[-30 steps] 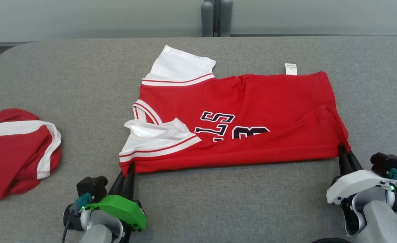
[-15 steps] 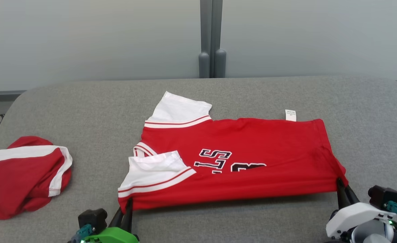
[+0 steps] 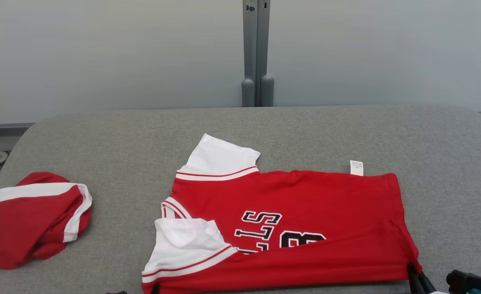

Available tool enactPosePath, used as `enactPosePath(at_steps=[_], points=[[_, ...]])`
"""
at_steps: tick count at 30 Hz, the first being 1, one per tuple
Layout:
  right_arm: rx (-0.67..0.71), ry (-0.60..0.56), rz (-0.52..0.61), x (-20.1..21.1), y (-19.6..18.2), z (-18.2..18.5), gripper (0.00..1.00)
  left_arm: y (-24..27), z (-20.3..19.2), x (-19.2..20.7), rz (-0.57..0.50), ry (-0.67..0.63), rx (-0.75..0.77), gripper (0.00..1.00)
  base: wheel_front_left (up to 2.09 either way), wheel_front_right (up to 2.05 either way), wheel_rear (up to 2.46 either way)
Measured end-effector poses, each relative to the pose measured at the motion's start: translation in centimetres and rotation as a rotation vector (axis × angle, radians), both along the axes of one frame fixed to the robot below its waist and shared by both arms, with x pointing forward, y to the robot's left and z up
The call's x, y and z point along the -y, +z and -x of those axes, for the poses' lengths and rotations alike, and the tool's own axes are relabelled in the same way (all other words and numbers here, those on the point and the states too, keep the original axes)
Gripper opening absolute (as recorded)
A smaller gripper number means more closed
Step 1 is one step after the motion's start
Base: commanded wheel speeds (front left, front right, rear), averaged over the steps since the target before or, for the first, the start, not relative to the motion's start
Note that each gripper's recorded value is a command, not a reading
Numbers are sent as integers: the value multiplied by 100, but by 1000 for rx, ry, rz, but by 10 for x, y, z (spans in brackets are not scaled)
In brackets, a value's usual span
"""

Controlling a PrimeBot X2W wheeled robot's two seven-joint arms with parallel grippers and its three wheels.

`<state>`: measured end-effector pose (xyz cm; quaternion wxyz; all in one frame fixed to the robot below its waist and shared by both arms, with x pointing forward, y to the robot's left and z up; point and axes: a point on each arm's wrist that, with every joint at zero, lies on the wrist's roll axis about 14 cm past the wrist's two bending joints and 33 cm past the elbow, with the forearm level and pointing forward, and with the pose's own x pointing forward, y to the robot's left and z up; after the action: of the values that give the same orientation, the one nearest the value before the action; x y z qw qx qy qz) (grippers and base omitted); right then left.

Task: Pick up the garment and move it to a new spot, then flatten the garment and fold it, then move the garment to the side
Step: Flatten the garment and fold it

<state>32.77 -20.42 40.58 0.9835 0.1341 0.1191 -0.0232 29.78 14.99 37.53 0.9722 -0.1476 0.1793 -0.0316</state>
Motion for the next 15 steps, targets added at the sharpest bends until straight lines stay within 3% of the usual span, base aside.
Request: enactPosePath(at_steps=[2, 3, 4, 5, 15], points=[[-17, 2, -2, -1, -5, 5, 0, -4, 4, -1, 0, 4, -14, 0, 0, 0, 0], [-25, 3, -2, 0, -8, 7, 0, -5, 5, -2, -2, 5, -17, 37, 0, 0, 0], [-31, 2, 0, 0, -10, 9, 81, -6, 6, -2, -3, 6, -21, 90, 0, 0, 0], [-42, 3, 6, 1, -12, 10, 100, -7, 6, -2, -4, 5, -24, 100, 0, 0, 0], [33, -73, 85, 37, 13, -14, 100, 18, -14, -19, -57, 35, 70, 100, 0, 0, 0]])
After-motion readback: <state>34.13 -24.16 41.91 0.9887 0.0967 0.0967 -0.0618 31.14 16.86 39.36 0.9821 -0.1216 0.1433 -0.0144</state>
